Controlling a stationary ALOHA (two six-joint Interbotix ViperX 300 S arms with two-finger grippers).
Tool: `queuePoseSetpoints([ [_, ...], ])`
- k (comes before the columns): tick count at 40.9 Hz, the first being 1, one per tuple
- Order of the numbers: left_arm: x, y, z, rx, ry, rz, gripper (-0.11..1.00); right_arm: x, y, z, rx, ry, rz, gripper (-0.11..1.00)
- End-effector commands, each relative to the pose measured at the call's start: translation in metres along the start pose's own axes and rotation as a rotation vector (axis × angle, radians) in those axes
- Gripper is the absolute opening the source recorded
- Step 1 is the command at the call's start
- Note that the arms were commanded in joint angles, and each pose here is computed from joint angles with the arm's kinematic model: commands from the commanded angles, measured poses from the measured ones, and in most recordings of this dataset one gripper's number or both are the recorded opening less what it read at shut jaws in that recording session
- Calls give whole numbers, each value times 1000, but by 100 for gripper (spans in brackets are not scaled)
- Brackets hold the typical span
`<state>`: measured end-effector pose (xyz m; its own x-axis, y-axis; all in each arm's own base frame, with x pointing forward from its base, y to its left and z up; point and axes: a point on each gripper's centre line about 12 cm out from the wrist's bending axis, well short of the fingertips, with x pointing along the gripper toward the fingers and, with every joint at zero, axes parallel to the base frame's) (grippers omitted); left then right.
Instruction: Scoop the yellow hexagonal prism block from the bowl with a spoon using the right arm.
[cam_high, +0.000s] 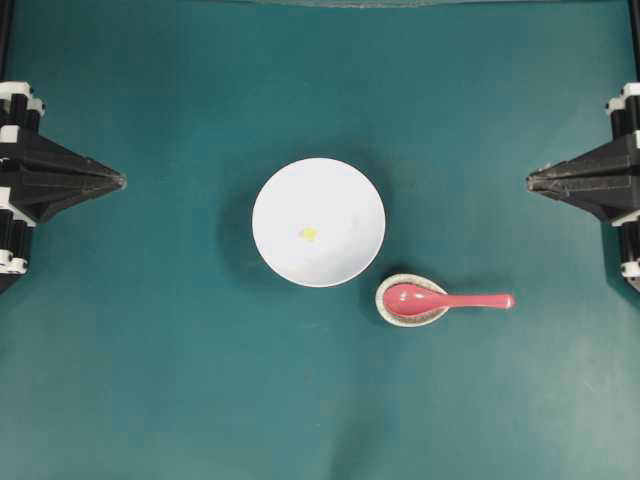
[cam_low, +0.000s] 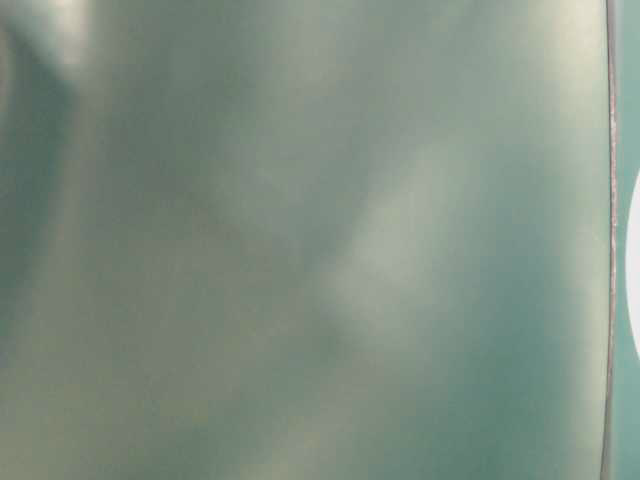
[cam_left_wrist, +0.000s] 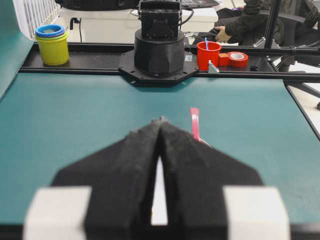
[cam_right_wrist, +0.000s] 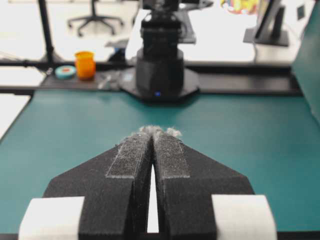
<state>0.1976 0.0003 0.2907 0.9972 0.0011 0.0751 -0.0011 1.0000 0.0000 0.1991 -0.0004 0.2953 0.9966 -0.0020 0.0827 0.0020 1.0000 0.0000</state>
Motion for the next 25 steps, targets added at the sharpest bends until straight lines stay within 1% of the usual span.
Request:
queuePoseSetpoints([
  [1,3,1,8,17,-1,3,-1,3,0,-1,-3,12,-2,-2],
  [2,2,4,7,15,12,20,-1,5,0,-6,0,57,-1,-2],
  [4,2,5,6,15,16,24,-1,5,-1,-8,4,71,-3,-1],
  [21,2,7,7,16,16,34,-1,5,0,-4,12,46,-3,0],
  [25,2,7,7,16,16,34,-1,6,0,-4,12,48,-3,9],
])
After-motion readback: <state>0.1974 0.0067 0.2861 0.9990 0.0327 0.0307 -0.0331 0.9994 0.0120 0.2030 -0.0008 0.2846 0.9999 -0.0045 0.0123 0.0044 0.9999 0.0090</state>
